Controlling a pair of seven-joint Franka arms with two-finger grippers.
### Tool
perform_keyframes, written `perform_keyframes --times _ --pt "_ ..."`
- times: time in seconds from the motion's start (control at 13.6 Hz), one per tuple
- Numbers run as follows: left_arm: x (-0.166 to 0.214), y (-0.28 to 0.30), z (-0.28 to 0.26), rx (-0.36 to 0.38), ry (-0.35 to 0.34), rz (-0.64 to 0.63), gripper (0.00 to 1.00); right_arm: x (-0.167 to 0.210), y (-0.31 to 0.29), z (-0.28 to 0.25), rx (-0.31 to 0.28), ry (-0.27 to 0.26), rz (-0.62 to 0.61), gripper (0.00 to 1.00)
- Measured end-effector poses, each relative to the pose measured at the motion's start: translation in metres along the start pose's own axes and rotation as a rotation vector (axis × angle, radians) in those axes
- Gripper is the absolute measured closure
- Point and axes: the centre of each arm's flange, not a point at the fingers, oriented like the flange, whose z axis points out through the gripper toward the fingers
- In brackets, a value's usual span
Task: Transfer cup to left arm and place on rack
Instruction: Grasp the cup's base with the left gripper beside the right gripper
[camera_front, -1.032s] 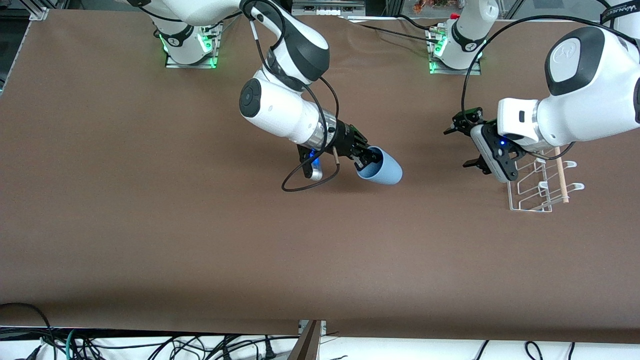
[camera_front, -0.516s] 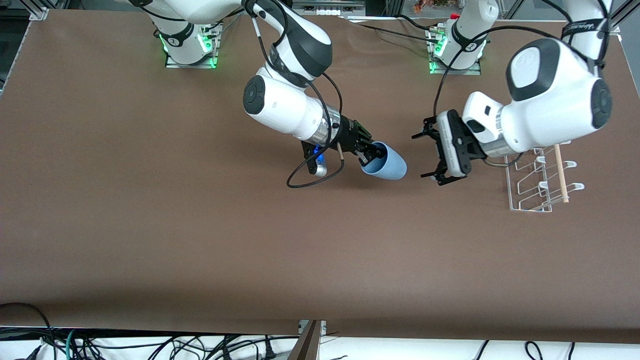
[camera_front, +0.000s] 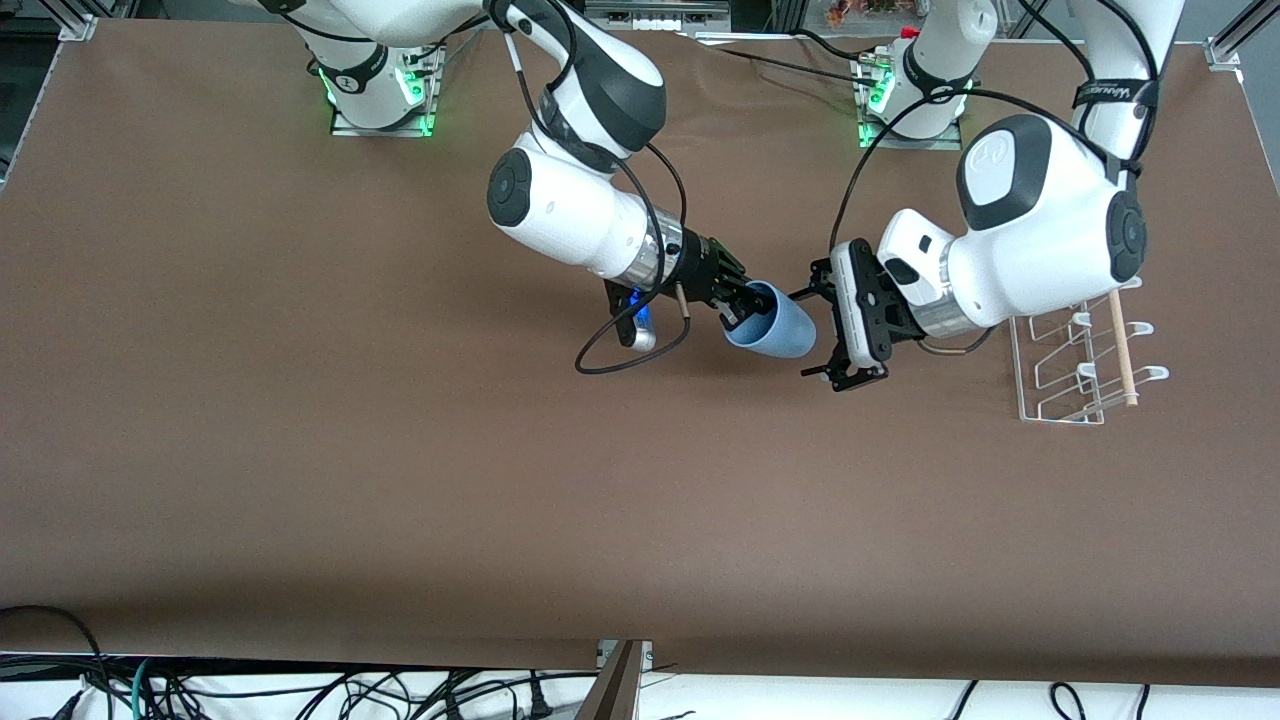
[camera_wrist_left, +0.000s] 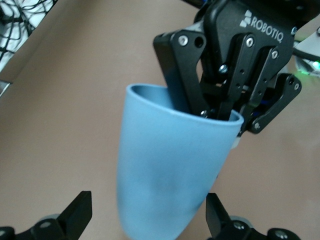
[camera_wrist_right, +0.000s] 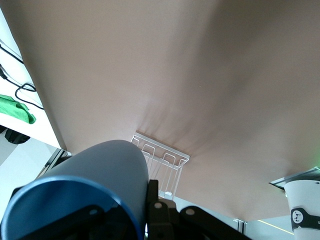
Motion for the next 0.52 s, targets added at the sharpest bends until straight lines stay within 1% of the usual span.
perform_keyframes --times 0.07,0.15,0.22,0.37,0.44,0.52 --pt "0.0002 -0.0004 0.0046 -0.007 0.009 0.007 0.00 -0.0022 -0.0015 -0.0019 0.005 -0.003 -0.001 0.96" --pt "0.0000 -0.0008 0.0073 -0.010 0.012 0.019 0.06 -0.0047 -0.0034 -0.0043 0.010 -0.006 0.000 0.96" --pt "-0.0001 -0.0011 0.0086 -0.013 0.017 0.027 0.06 -0.0064 -0.0048 -0.0060 0.014 -0.009 0.001 0.96" --pt "0.0007 -0.0003 0.0098 -0.018 0.026 0.041 0.25 -0.0067 -0.0066 -0.0082 0.018 -0.011 0.005 0.96" --pt "0.0007 -0.0004 0.0101 -0.019 0.027 0.046 0.27 -0.0068 -0.0066 -0.0083 0.017 -0.011 0.008 0.96" --pt "0.0007 -0.0004 0.0101 -0.019 0.027 0.046 0.27 -0.0068 -0.0066 -0.0083 0.018 -0.011 0.008 0.96"
